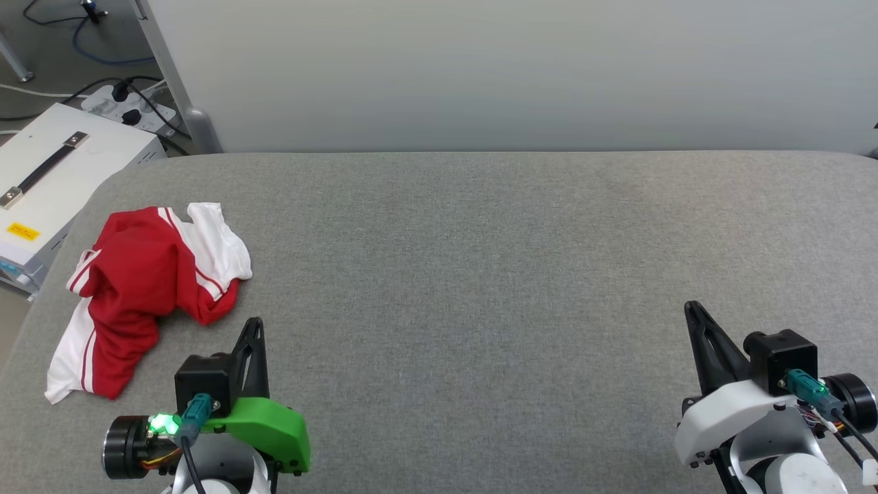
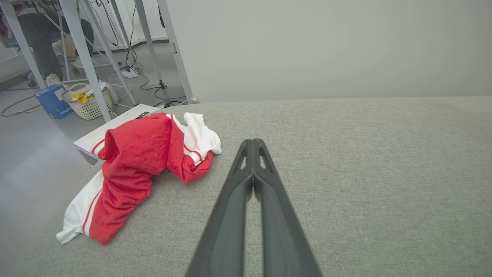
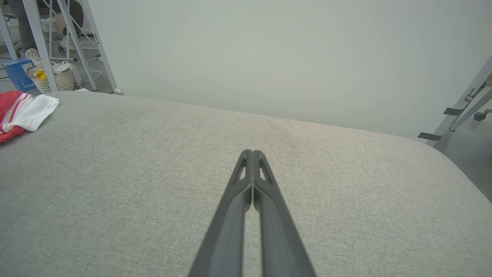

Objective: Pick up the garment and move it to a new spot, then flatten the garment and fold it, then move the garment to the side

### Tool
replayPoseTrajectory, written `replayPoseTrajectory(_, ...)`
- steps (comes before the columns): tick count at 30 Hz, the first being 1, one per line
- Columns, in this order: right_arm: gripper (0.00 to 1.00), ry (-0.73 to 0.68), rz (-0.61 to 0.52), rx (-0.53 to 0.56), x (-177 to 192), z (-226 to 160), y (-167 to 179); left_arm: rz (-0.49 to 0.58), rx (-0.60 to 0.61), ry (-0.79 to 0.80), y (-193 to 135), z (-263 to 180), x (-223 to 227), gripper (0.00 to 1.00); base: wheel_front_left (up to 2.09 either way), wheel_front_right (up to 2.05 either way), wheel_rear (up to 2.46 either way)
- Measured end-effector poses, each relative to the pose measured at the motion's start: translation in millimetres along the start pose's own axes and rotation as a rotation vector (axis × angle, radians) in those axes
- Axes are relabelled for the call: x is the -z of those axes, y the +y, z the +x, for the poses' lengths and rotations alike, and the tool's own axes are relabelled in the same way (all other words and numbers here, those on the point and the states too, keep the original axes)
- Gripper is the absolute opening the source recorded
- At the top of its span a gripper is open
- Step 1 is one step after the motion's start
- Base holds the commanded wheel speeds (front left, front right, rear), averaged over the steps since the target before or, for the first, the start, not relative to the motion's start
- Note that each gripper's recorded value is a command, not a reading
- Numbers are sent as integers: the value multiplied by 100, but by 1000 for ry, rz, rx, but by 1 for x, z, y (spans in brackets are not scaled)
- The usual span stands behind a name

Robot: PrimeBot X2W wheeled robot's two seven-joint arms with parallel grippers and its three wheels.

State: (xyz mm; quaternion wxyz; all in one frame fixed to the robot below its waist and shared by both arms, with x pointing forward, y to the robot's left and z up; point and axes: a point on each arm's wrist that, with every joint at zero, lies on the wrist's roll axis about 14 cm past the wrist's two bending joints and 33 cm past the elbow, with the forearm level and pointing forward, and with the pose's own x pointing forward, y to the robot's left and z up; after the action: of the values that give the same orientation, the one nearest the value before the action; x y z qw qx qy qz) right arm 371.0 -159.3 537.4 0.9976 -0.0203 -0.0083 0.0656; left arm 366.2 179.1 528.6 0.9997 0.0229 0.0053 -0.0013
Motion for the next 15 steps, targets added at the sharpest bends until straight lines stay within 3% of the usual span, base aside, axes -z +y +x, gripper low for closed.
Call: replayPoseTrajectory(15,0,0,0,0,0,0,0,0,0,0,0,0,0,0,0,0,0)
